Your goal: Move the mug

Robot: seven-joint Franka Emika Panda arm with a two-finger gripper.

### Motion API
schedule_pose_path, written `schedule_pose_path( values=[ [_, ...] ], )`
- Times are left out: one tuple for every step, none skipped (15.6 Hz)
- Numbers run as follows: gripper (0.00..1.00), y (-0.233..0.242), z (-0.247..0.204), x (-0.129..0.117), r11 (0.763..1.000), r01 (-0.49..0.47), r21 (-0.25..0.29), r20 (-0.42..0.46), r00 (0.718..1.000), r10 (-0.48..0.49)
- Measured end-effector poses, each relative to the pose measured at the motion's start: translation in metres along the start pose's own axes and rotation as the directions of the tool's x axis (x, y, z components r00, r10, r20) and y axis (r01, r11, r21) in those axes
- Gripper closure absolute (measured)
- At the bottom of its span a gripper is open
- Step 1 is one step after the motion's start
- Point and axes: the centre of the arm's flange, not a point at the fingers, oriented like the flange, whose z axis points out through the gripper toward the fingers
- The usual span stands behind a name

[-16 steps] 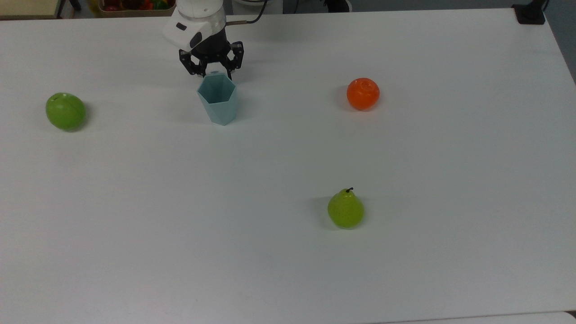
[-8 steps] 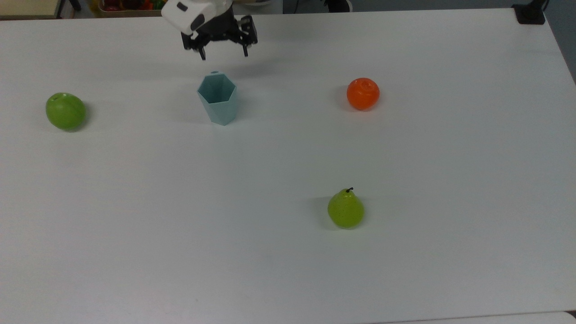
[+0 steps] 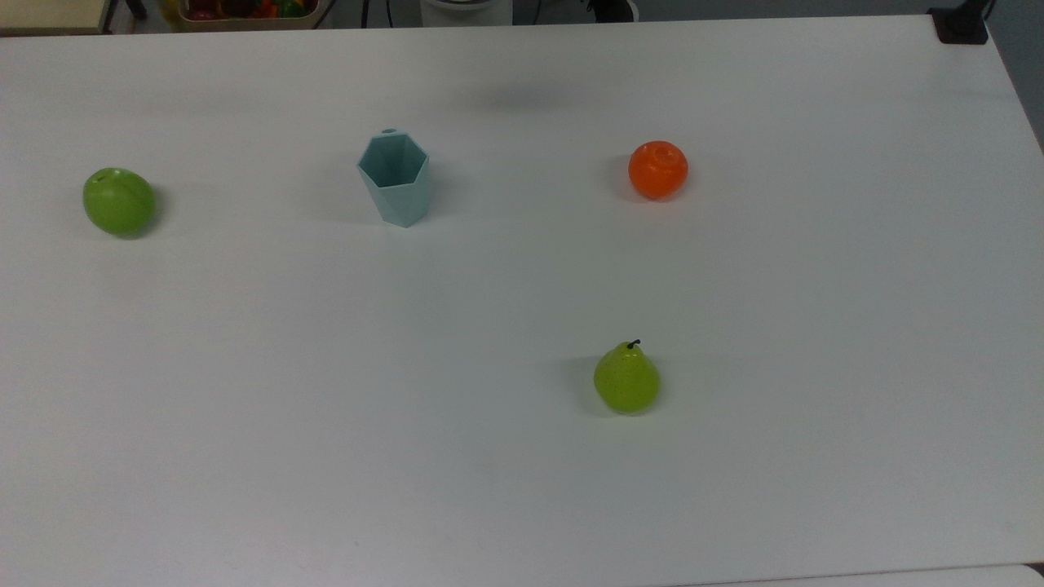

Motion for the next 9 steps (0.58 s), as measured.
schedule_pose_path(
  values=[
    [0.00,-0.008,-0.014,-0.001,1.000,-0.022,0.008,-0.020,1.000,0.022],
    [0.00,-0.014,-0.025,-0.001,0.999,-0.043,0.025,-0.043,0.998,0.044],
    [0.00,-0.016,-0.034,-0.001,0.998,-0.055,0.038,-0.060,0.997,0.057],
    [0.00,-0.015,-0.040,-0.001,0.997,-0.064,0.042,-0.072,0.995,0.067],
    [0.00,-0.011,-0.043,-0.001,0.997,-0.071,0.043,-0.079,0.994,0.074],
    [0.00,-0.007,-0.045,0.000,0.996,-0.079,0.044,-0.088,0.993,0.082],
    [0.00,-0.003,-0.046,0.004,0.995,-0.086,0.046,-0.111,0.990,0.091],
    [0.00,0.002,-0.047,0.010,0.994,-0.094,0.048,-0.147,0.984,0.100],
    [0.00,0.008,-0.048,0.017,0.993,-0.103,0.050,-0.182,0.977,0.111]
  ],
)
